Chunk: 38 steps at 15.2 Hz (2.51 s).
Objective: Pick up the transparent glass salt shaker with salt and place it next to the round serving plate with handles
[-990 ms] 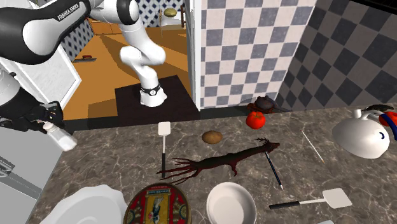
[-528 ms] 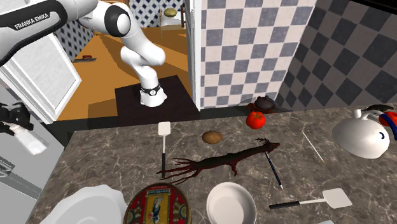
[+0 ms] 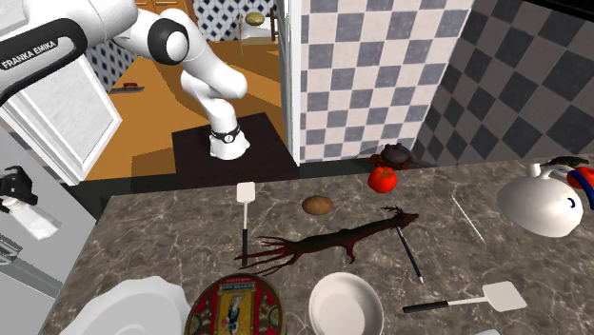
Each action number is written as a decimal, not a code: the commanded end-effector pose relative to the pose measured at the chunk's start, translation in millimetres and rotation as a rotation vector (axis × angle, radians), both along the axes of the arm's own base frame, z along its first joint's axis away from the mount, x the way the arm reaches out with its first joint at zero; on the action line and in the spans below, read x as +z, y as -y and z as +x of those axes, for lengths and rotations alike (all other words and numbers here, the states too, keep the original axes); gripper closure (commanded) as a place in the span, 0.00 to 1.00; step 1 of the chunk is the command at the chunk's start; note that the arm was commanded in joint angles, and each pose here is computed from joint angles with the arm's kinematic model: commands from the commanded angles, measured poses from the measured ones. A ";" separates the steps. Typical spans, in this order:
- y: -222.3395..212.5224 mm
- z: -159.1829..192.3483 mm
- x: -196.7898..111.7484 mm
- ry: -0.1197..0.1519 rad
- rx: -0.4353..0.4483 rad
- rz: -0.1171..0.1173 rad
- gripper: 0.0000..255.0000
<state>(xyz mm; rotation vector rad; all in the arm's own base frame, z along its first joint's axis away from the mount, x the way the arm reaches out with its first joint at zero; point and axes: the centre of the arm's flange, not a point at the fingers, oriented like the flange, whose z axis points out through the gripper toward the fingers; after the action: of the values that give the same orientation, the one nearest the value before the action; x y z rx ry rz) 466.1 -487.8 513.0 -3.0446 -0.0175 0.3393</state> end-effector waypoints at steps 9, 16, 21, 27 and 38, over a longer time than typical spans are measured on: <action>0.8 0.8 -53.3 0.001 0.000 0.000 1.00; 0.8 0.8 -90.3 0.001 0.000 0.000 1.00; 0.8 0.8 -116.7 0.001 0.000 0.000 1.00; 0.7 0.8 -144.5 0.001 0.000 0.000 1.00; 0.8 0.8 -144.5 0.001 0.000 0.000 0.00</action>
<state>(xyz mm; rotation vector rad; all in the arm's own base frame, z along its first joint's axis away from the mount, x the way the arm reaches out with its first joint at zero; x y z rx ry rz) 466.9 -488.6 368.4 -3.0451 -0.0180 0.3385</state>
